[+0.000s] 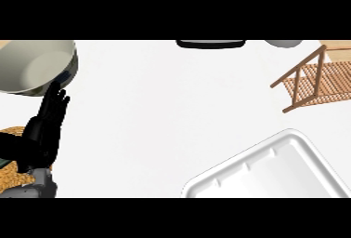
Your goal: Pick the cupcake from the tray and place it in the tiered shelf
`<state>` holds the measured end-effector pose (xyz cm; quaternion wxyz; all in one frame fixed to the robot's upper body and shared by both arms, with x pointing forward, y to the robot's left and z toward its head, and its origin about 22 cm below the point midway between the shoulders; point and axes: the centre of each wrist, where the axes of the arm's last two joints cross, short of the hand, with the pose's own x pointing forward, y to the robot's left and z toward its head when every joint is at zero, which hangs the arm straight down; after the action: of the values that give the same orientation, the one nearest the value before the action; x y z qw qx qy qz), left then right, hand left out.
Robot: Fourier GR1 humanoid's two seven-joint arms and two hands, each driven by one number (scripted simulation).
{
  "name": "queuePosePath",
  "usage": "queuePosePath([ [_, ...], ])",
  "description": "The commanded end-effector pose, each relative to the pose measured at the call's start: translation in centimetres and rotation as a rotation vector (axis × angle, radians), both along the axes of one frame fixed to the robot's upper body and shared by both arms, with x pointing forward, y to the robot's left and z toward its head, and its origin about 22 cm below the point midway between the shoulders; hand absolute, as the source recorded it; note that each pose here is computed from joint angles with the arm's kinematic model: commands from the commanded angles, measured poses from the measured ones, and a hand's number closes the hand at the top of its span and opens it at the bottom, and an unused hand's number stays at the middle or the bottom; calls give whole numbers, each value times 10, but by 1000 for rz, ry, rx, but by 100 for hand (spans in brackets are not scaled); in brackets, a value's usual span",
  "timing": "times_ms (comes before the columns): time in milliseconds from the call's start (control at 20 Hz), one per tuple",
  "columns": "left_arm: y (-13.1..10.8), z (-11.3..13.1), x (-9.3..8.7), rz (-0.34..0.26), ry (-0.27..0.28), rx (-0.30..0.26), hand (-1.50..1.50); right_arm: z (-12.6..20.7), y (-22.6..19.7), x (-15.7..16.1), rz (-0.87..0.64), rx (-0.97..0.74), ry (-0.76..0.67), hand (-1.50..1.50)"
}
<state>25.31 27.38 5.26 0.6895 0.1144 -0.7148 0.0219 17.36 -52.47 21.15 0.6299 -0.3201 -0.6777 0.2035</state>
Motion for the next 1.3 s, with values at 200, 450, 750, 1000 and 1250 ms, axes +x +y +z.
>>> queuePosePath([
  [200,-21,2,16,-11,11,-9,0,-4,-24,34,-102,67,-51,150],
  [450,1,18,8,-25,-11,1,0,-19,-26,71,-134,73,-48,150],
  [750,-10,8,14,-32,-23,7,0,-34,-28,102,-149,95,-87,150],
  [1000,-6,4,2,-47,-13,17,0,-48,-22,126,-172,120,-119,150],
  [1250,-8,10,5,-46,-14,-2,0,-52,-8,150,-145,117,-146,150],
])
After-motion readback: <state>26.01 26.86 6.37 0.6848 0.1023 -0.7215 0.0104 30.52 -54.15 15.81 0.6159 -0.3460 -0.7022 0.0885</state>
